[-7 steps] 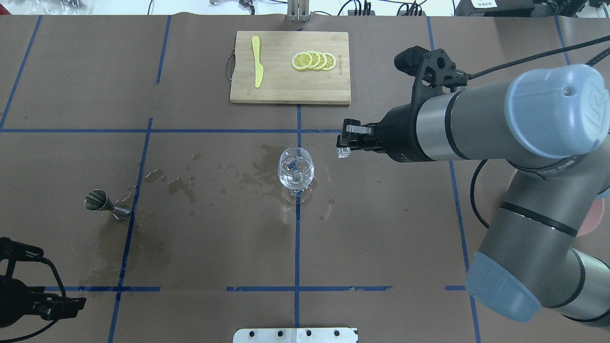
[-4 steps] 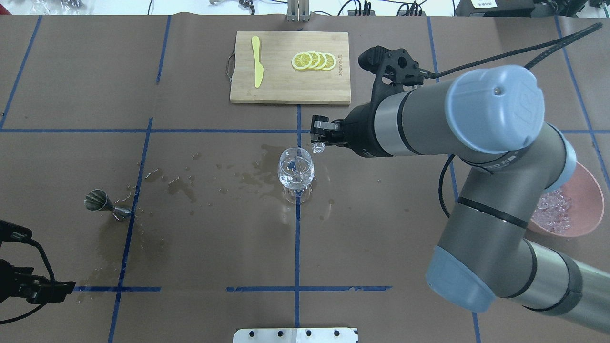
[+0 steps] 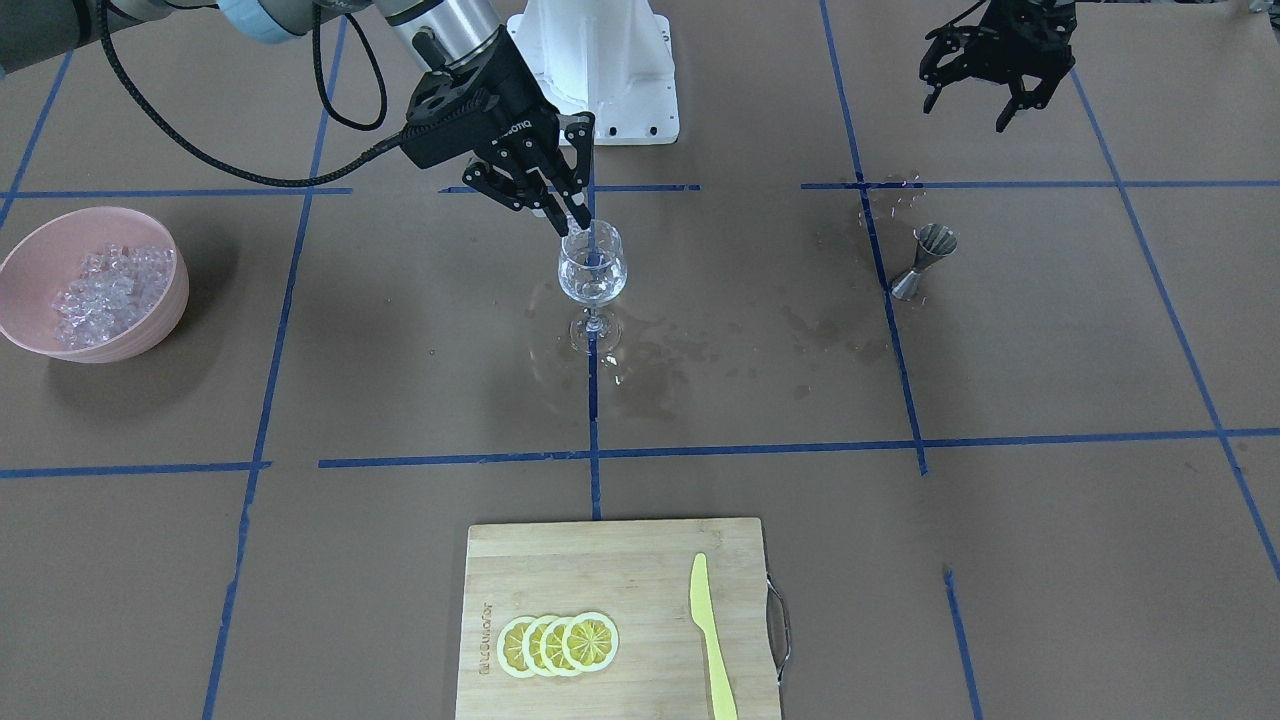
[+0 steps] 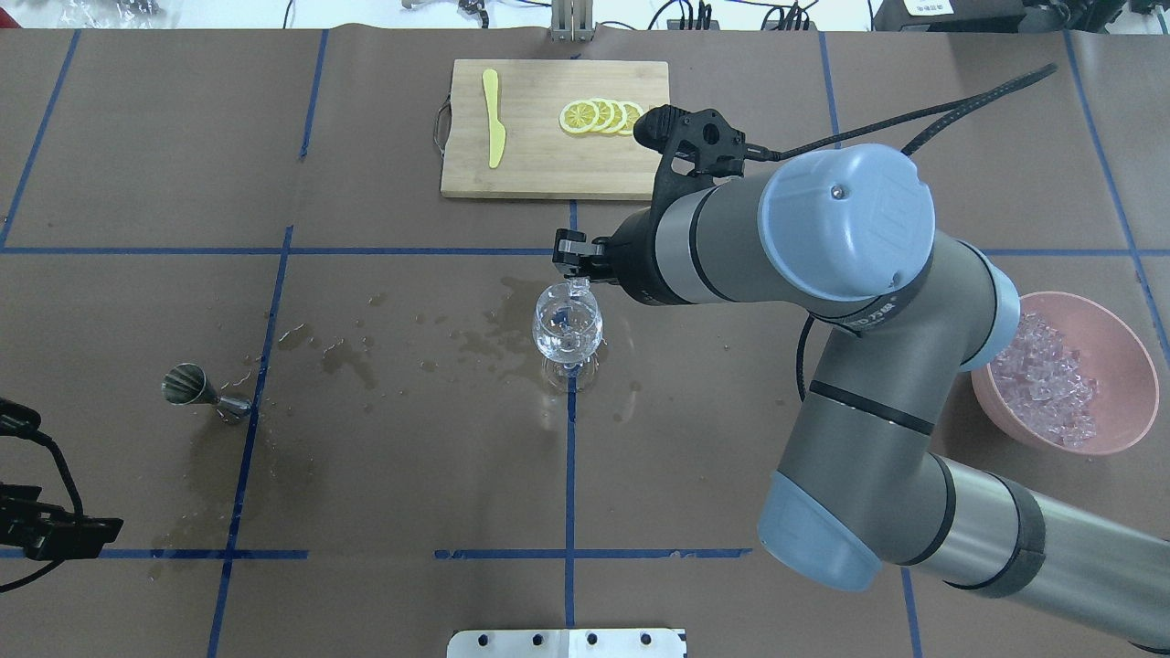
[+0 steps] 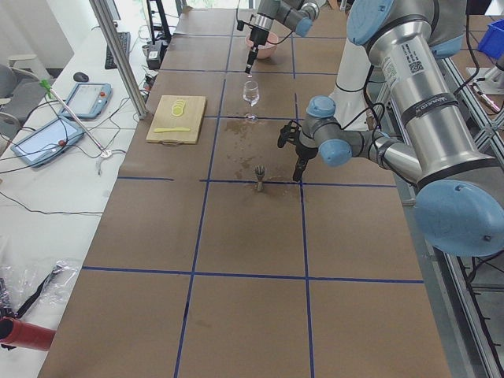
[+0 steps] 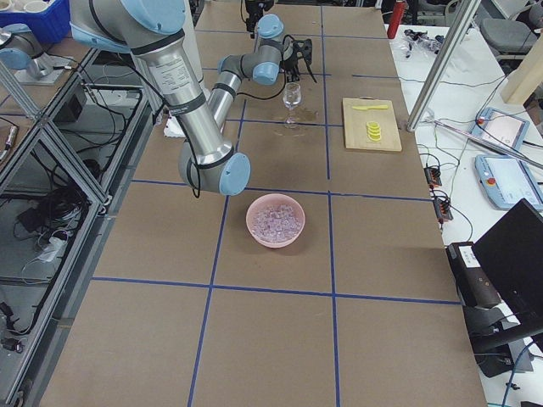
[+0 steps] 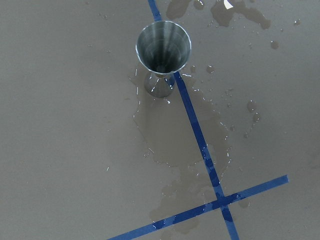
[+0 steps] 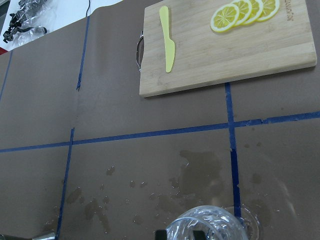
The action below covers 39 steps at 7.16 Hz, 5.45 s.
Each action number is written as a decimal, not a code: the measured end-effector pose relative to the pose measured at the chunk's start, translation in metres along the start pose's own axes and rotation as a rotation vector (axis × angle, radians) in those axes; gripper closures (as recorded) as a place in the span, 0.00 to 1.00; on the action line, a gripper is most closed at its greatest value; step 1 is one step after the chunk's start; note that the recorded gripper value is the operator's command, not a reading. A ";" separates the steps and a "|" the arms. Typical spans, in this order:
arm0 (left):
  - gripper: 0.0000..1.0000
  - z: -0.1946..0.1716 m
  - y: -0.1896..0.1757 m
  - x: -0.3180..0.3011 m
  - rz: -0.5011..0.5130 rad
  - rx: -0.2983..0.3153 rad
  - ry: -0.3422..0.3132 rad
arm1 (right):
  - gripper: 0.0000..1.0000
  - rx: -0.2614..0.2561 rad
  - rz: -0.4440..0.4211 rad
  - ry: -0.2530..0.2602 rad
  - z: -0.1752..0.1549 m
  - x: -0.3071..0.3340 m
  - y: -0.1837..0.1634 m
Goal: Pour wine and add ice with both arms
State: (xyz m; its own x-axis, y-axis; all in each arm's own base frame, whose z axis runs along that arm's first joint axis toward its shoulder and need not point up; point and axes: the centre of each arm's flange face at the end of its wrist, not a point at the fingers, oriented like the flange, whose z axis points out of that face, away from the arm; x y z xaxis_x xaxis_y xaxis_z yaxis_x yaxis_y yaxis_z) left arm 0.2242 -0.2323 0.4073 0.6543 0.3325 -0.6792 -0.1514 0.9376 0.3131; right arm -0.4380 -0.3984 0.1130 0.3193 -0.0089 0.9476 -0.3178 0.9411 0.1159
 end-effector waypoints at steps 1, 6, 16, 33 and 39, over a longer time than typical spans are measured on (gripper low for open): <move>0.00 -0.008 -0.006 0.000 0.006 0.005 -0.009 | 1.00 0.004 -0.002 0.004 0.006 -0.003 0.002; 0.00 -0.047 -0.034 -0.009 0.051 0.019 -0.048 | 0.83 0.012 -0.006 0.011 0.017 -0.012 0.003; 0.00 -0.114 -0.139 -0.077 0.169 0.083 -0.275 | 0.00 0.008 -0.002 0.025 0.005 -0.010 0.003; 0.00 -0.073 -0.190 -0.376 -0.095 -0.077 -0.085 | 0.00 -0.376 -0.278 0.532 -0.251 0.499 -0.199; 0.00 -0.029 -0.152 -0.424 -0.257 -0.160 -0.060 | 0.00 -0.366 -0.078 0.437 -0.281 0.609 -0.170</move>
State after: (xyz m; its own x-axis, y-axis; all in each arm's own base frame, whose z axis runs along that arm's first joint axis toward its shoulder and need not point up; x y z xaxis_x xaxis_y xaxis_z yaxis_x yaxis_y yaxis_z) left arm -0.0521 -0.5123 0.6283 0.7278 0.0801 -0.6811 -0.0867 0.9959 0.0244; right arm 0.0619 -0.4685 0.5870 0.6938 -0.0159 0.7200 0.0267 0.9996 -0.0037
